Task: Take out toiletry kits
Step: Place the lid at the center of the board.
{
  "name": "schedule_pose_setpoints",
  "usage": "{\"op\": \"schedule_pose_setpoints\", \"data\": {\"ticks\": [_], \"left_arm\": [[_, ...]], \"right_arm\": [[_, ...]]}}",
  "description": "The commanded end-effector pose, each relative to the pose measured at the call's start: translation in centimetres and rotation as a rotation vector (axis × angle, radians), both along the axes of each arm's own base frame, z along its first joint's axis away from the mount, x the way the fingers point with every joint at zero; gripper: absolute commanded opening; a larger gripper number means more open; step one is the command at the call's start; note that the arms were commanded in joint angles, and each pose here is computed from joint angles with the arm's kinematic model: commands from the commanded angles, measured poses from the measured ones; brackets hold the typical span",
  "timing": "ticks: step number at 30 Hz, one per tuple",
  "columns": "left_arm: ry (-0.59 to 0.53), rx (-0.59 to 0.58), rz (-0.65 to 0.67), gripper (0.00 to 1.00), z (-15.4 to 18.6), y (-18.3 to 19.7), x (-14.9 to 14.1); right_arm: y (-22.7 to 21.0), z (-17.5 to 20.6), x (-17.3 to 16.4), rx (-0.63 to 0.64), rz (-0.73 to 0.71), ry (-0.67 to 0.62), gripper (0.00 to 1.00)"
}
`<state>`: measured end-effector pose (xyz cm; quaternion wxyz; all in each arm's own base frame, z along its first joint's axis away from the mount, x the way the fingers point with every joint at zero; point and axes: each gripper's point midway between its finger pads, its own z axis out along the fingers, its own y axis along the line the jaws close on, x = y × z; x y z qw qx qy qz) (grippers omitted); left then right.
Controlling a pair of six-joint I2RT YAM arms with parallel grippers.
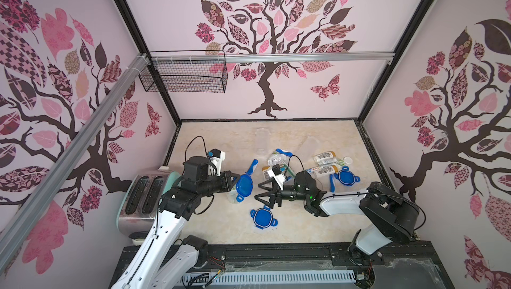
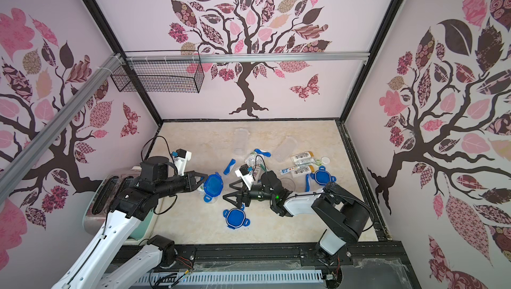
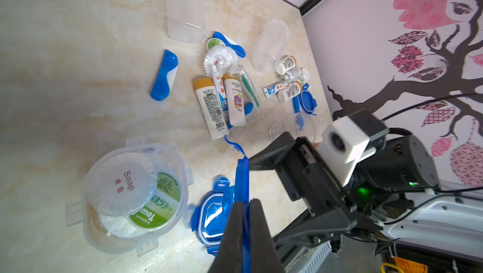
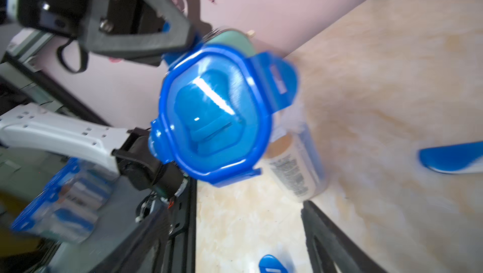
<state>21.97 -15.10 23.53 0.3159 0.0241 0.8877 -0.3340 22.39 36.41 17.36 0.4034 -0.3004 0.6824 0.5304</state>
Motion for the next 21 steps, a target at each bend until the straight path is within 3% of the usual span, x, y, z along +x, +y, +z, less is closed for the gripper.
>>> {"op": "schedule_pose_setpoints", "data": {"ticks": [1, 6, 17, 21], "left_arm": [[0.075, 0.078, 0.029, 0.00, -2.3, 1.2, -2.0], [0.064, 0.196, 0.052, 0.00, -3.0, 1.4, -3.9], [0.151, 0.634, 0.114, 0.00, -6.9, 2.6, -4.9], [0.177, 0.706, 0.116, 0.00, -9.1, 1.9, -4.9]], "right_arm": [[-3.4, 0.1, 4.4, -0.057, -0.281, -0.030, 0.83], [-6.7, 1.2, 6.0, -0.035, -0.439, -0.059, 0.86], [-7.1, 1.9, 5.8, -0.027, -0.448, -0.075, 0.88], [-7.2, 2.0, 5.8, -0.026, -0.452, -0.084, 0.88]]}}
